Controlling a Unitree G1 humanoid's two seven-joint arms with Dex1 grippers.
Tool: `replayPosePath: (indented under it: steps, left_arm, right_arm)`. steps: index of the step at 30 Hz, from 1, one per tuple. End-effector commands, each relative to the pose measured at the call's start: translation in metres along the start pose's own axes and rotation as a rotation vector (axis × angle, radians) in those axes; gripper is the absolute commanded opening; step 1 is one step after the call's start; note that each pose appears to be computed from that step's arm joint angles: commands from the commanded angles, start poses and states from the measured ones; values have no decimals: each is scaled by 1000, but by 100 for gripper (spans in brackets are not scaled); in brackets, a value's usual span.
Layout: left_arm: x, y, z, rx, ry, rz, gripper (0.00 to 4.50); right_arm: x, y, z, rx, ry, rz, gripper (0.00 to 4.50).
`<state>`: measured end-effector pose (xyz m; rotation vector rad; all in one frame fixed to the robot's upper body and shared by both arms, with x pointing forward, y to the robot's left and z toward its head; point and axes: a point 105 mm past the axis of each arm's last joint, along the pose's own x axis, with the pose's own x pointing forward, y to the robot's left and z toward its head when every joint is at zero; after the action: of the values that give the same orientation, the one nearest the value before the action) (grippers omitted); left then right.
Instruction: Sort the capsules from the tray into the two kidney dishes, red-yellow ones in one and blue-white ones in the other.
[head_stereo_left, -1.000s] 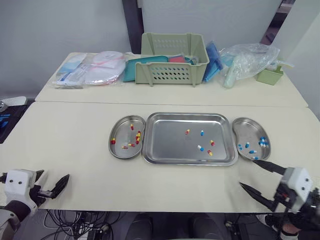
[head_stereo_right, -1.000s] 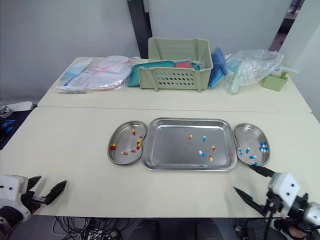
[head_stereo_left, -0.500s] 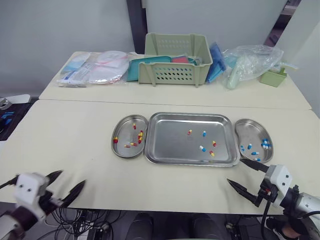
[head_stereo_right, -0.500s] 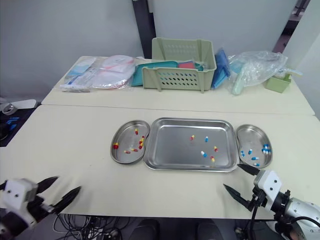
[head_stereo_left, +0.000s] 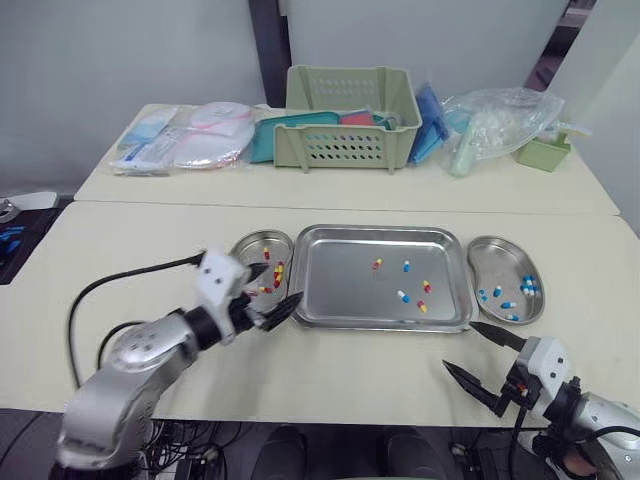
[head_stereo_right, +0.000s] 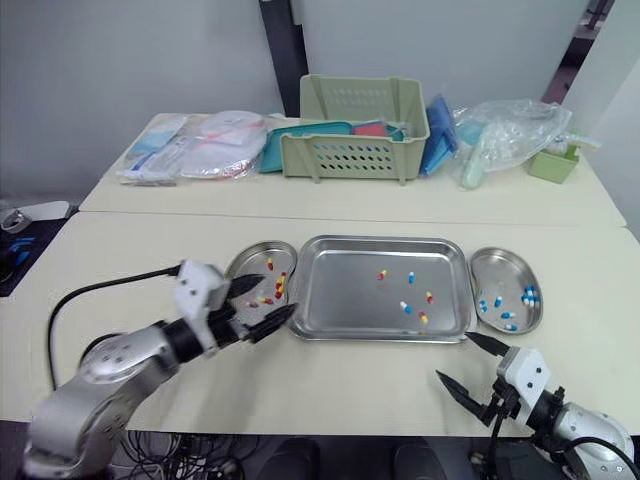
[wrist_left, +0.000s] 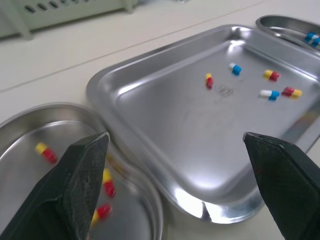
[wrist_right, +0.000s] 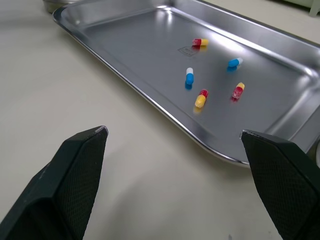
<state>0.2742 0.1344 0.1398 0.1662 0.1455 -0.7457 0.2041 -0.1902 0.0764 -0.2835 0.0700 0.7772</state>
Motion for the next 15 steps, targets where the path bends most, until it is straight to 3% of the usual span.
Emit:
replayPosePath:
  steps: [1, 12, 15]
  left_arm:
    - [26, -7, 9, 28, -4, -32, 445]
    - [86, -15, 18, 11, 16, -56, 445]
    - [98, -16, 17, 20, 25, -54, 383]
  right_arm:
    - [0, -3, 14, -54, -60, -40, 450]
    - [2, 4, 13, -79, -75, -61, 450]
    - [2, 6, 13, -76, -72, -68, 450]
